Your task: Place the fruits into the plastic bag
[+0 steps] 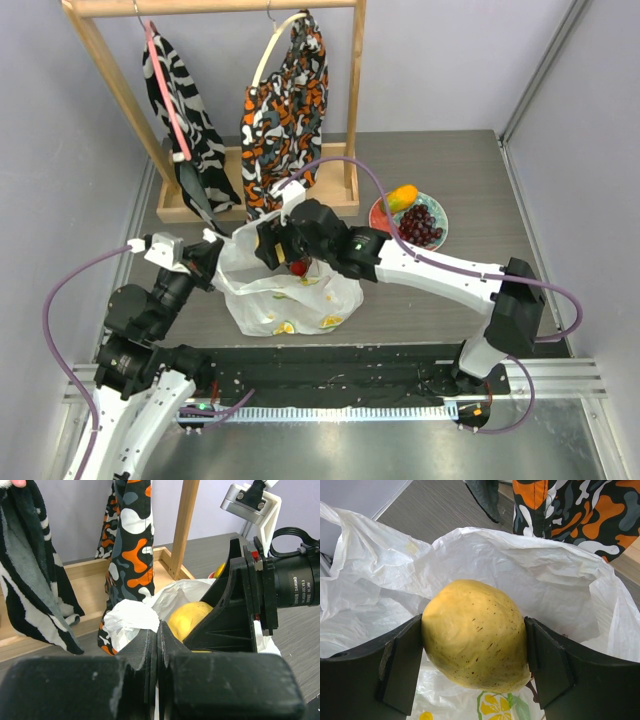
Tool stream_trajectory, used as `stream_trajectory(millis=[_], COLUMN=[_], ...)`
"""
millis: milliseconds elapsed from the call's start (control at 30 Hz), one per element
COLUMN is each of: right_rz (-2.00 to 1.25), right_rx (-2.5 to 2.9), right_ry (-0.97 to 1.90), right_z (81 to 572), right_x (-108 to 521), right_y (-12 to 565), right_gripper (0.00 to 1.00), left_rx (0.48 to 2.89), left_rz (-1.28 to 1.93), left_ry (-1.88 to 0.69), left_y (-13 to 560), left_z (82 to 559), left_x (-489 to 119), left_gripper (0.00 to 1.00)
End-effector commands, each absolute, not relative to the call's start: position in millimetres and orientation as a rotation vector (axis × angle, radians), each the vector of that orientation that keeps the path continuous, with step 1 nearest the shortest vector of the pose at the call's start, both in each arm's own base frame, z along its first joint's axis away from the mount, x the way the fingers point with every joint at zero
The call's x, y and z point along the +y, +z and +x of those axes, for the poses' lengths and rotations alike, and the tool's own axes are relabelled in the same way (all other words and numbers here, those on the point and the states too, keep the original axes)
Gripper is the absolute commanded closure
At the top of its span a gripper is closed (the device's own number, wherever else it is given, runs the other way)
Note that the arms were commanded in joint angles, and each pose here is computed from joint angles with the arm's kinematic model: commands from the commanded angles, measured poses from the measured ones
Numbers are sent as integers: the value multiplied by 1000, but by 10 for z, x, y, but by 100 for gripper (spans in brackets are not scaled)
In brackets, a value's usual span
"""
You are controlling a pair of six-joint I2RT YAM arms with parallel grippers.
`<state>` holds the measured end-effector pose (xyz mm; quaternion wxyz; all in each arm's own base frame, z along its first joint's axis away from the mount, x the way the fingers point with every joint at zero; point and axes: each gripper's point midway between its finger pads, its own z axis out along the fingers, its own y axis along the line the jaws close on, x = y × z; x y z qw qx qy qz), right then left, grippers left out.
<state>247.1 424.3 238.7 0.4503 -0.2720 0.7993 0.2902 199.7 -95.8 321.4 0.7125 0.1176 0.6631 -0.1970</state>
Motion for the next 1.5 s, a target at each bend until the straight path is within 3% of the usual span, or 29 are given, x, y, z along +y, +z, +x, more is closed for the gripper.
stream_trajectory(millis=[0,500,733,1067,1467], right_rz=[-661,-687,-693,-711,-708], right_rx=[1960,2016,2012,2008,1998], right_ry=[738,683,682,685,696], right_z=[2469,2492,2477,2459,2452], right_x=[4347,4487,4470,4479,4477], right_y=[2463,2177,2203,2198,2241], right_gripper=[69,64,39,14,5], left_rx=[1427,1427,1429,1429,1430], left_rz=[264,264,263,264,266], left_ry=[-446,-444,-442,-443,-444], left_y=[3334,3333,3330,3330,3327], left_z=[1958,1956,1961,1959,1961], left_x=[-960,-956,-955,-957,-961], left_gripper=[100,100,100,100,100])
